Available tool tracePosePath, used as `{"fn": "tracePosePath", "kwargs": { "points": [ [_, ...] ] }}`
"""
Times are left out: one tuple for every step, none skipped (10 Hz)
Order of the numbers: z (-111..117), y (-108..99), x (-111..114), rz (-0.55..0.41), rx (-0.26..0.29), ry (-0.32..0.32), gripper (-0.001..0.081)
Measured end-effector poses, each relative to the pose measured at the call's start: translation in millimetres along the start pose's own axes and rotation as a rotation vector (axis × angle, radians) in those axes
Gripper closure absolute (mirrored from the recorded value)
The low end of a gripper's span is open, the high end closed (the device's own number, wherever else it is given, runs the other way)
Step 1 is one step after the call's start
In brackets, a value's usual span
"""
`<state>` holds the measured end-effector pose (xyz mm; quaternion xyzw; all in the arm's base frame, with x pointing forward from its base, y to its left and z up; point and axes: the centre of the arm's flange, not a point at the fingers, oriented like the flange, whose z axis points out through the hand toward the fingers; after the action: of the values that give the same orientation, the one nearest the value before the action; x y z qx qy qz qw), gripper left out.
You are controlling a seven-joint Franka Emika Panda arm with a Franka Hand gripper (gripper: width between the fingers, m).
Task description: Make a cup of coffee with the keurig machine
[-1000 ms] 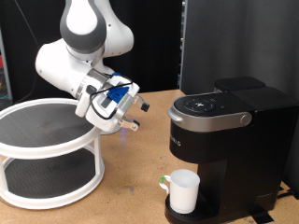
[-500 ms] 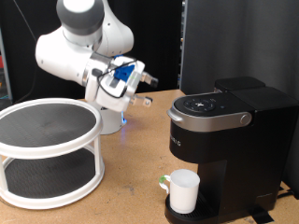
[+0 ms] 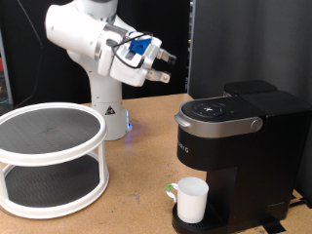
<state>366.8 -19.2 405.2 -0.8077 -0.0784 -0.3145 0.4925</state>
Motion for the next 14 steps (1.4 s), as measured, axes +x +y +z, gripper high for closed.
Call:
{"fn": "tracePosePath", "kwargs": {
  "points": [
    [-3.6, -4.0, 1.5, 0.005, -0.003, -0.003, 0.0006],
    [-3.2, -3.4, 0.9, 0.006, -0.003, -0.004, 0.0006],
    [-1.0, -4.4, 0.5, -0.017, -0.011, -0.044, 0.0006],
    [4.4, -10.0, 3.3, -0.083, -0.037, -0.138, 0.0006],
    [12.6, -20.4, 9.9, -0.161, -0.065, -0.244, 0.0006],
    [20.8, -30.7, 17.7, -0.241, -0.111, -0.340, 0.0006],
    [30.2, -41.3, 25.3, -0.315, -0.155, -0.423, 0.0006],
    [39.1, -51.9, 34.1, -0.300, -0.169, -0.434, 0.0006],
    [44.3, -50.8, 38.8, -0.271, -0.176, -0.438, 0.0006],
    [44.5, -50.0, 37.7, -0.289, -0.173, -0.443, 0.0006],
    [44.5, -49.4, 36.6, -0.372, -0.172, -0.474, 0.0006],
    [45.6, -50.2, 36.7, -0.466, -0.203, -0.536, 0.0006],
    [49.3, -55.4, 39.5, -0.552, -0.249, -0.616, 0.0006],
    [55.4, -63.1, 45.3, -0.612, -0.291, -0.692, 0.0006]
  ]
}}
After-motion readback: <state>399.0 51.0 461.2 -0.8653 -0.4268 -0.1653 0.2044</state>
